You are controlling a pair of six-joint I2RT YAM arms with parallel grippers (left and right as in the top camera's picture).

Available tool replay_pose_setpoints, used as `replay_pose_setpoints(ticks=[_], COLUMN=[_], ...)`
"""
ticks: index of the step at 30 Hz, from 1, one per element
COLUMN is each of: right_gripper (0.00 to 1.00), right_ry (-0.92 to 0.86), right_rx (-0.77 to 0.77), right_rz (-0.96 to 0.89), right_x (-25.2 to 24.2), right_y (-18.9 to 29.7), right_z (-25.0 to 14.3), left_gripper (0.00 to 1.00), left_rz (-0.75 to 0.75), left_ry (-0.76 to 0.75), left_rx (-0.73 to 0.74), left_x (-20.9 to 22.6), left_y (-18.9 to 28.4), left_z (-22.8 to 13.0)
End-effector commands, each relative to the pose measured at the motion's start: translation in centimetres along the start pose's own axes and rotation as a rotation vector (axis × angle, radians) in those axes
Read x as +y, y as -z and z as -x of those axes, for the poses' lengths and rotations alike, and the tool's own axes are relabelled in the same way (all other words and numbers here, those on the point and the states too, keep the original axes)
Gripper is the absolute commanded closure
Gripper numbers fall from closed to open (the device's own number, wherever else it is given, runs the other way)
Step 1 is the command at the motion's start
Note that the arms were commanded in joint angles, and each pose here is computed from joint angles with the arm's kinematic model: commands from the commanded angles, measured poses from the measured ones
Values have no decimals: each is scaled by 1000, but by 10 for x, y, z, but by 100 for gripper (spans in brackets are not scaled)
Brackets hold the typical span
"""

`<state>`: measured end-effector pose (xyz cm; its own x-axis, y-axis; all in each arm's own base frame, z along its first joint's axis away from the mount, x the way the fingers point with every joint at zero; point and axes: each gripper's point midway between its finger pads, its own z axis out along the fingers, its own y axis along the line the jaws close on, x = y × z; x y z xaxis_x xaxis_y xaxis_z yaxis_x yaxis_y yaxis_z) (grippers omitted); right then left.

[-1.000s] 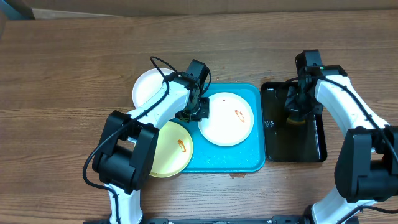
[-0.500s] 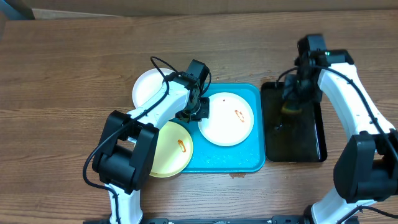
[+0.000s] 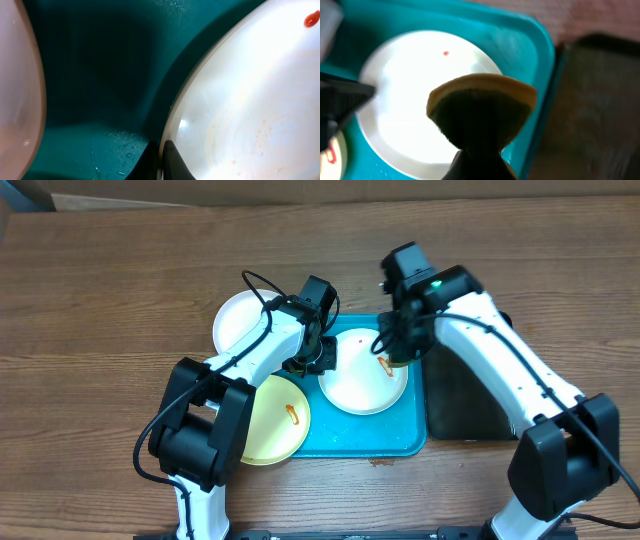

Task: Clean dirty plates on tray and stack at the side
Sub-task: 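Carry the sponge with the right gripper onto the held white plate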

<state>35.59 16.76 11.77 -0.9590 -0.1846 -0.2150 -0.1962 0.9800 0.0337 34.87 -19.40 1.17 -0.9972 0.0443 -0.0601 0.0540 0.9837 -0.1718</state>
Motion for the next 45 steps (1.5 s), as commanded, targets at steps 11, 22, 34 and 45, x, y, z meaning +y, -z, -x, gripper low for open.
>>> replay_pose_setpoints(ticks=[11,22,34,45], right_gripper=[96,96,96,96], right_ry=[46,29,33,15], right_rx=[-106,-192,-139,-64], right_rz=[-70,-153,-21,30], right_x=[0,-20,-1,7], right_y=[-48,-80,-104,-118], right_z=[-5,-7,-31,-46], left_gripper=[96,96,96,96], left_rz=[7,6,0,0], left_ry=[2,1,1,1], left_rx=[-14,-14,-11,-11], left_x=[1,1,0,0], left_y=[0,0,0,0], left_z=[7,7,6,6])
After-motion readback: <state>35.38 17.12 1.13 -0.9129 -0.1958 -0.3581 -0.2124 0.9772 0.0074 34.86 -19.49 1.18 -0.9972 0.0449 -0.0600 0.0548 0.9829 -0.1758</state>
